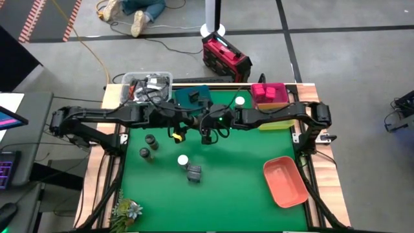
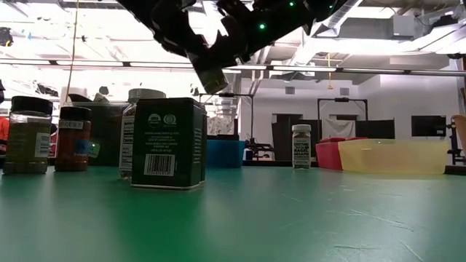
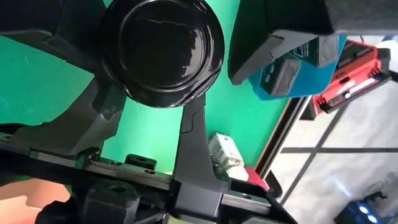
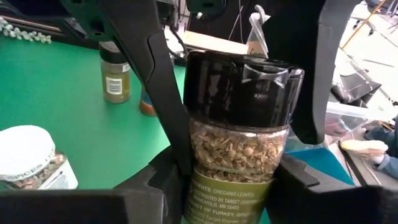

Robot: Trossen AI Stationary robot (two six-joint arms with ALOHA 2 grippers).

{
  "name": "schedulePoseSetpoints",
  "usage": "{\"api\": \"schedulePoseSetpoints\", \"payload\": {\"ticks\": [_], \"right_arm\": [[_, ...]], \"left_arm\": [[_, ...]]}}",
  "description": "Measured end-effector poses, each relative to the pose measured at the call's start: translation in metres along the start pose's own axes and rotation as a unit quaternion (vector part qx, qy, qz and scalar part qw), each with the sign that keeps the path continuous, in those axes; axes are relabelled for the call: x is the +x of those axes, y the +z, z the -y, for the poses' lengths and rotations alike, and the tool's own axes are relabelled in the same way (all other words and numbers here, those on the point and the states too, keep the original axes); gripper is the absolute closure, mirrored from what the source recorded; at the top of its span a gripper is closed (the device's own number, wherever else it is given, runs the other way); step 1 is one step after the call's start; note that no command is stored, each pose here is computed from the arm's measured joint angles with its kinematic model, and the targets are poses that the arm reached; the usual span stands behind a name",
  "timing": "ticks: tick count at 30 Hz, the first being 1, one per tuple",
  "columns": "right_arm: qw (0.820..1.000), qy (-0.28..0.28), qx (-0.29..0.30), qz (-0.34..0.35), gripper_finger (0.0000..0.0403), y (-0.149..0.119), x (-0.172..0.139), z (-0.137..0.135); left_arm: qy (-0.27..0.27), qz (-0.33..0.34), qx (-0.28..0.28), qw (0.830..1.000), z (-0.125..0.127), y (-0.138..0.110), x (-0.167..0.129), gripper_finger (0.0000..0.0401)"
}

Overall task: Sort spices by type
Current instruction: Put the black seasoning from the middle left into the yellow bin

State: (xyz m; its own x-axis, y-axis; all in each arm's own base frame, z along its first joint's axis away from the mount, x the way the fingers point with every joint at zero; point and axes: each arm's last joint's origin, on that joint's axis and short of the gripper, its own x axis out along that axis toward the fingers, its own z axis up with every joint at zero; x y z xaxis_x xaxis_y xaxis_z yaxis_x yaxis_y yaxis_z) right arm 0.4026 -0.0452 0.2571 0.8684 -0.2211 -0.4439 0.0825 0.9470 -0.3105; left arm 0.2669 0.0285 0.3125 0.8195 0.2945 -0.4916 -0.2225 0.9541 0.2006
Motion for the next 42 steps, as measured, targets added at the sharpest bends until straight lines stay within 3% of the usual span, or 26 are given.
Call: {"api": "schedulePoseSetpoints", "payload": {"ticks": [18,25,29,33,38,42], "right_arm": [[1.000,-0.003,0.001,0.000,0.0213,0.000,-0.001,0.001],[1.000,-0.004,0.001,-0.002,0.0183,0.000,-0.001,0.000],[0.999,-0.003,-0.004,-0.049,0.0171,-0.016,0.005,-0.002],[0.999,-0.009,0.023,-0.031,0.0181,-0.008,0.002,0.003],[0.997,0.004,0.033,-0.073,0.0203,-0.020,0.005,0.000],[0.997,0.002,0.035,-0.072,0.0204,-0.013,-0.007,0.005]], "left_arm": [[0.009,0.007,0.024,1.000,-0.002,0.014,-0.009,0.0095],[0.005,0.005,0.025,1.000,-0.002,0.014,-0.009,0.0095],[0.002,0.046,0.012,0.999,-0.004,0.024,-0.018,0.0095],[0.006,0.039,0.014,0.999,-0.004,0.022,-0.018,0.0095],[0.000,0.019,0.016,1.000,-0.002,0.018,-0.018,0.0095],[-0.007,0.009,0.015,1.000,0.001,0.016,-0.020,0.0095]]}}
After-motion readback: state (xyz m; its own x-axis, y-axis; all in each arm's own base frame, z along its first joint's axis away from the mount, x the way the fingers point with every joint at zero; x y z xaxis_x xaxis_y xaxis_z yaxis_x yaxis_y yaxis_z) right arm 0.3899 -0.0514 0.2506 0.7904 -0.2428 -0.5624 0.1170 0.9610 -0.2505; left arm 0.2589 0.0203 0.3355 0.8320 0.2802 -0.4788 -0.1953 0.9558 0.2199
